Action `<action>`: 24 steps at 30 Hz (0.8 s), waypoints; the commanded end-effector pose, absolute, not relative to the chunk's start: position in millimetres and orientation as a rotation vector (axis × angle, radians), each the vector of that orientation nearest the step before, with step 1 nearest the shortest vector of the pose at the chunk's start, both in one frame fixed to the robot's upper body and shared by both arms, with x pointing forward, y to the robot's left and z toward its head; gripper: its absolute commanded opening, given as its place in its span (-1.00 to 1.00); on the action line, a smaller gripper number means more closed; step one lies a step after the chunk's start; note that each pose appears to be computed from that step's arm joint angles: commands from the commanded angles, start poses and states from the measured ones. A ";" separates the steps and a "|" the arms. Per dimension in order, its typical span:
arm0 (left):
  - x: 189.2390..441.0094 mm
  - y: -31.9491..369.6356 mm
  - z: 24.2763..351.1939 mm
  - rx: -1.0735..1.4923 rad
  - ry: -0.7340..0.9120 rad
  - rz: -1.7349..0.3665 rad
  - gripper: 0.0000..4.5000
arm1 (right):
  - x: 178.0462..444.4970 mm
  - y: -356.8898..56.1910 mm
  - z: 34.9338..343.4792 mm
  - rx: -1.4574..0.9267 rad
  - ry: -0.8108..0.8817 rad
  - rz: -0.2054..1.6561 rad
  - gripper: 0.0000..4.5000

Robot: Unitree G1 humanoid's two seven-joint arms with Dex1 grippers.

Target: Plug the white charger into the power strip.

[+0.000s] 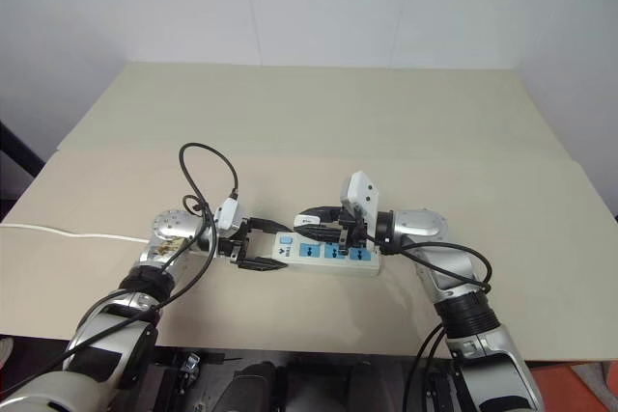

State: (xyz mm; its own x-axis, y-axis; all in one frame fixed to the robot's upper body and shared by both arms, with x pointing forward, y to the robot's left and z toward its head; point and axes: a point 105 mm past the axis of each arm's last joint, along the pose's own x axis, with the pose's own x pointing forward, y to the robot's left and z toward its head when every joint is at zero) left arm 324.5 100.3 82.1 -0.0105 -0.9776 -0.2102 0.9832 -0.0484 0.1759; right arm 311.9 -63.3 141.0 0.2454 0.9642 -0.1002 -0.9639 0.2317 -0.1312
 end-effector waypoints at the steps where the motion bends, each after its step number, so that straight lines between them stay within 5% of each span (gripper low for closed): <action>1: 323.7 99.4 76.4 0.313 0.053 -1.589 0.43 | 309.7 -61.9 144.1 -0.194 -0.030 1.335 -0.50; 24: 322.8 100.0 77.8 0.308 0.057 -1.603 0.43 | 302.0 -57.9 92.8 -0.142 0.058 1.415 -0.50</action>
State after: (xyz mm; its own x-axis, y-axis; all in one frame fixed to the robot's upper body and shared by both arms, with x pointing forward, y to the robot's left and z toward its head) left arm 324.2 102.2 80.4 -0.0130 -0.9744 -0.2243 0.9846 -0.0515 0.1668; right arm 312.9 -63.2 121.8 0.2086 0.9767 -0.0503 -0.9718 0.2012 -0.1230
